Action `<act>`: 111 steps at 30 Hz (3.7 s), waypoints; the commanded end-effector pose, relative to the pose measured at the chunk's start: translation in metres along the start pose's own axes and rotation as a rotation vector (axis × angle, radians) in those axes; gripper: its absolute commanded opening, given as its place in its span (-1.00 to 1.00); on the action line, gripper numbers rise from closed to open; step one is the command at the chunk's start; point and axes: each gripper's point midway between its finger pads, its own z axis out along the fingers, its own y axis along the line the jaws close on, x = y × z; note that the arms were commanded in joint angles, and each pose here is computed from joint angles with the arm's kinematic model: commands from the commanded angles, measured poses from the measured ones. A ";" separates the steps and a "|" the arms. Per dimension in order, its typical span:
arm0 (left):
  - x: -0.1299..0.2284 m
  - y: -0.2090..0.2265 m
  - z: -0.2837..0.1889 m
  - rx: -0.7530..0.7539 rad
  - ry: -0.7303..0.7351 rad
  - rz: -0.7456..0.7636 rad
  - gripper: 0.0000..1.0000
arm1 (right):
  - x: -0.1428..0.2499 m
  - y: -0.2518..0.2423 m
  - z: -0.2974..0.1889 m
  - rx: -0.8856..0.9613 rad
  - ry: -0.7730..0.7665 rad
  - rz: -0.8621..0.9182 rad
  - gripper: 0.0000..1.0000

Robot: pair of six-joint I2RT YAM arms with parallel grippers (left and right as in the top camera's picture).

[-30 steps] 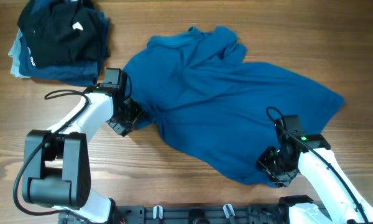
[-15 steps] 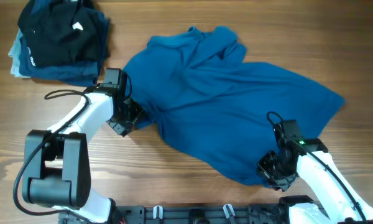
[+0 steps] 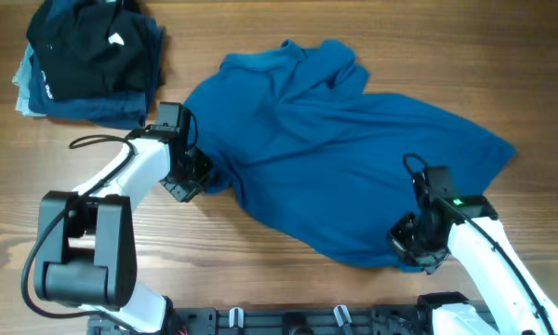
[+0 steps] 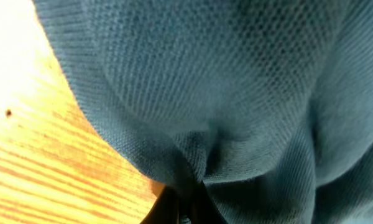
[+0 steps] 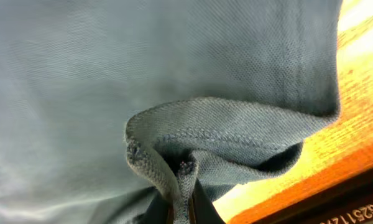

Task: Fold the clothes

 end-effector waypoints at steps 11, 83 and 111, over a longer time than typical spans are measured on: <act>0.028 -0.017 -0.125 0.272 -0.186 0.098 -0.92 | -0.057 0.069 -0.145 -0.172 -0.327 -0.238 -0.92; -0.099 -0.194 -0.294 0.369 -0.461 0.319 -0.92 | -0.228 0.185 -0.378 -0.461 -0.770 -0.326 -0.91; 0.085 -0.100 -0.562 0.879 -0.890 0.445 -0.92 | -0.093 0.081 -0.554 -0.744 -1.189 -0.293 -0.92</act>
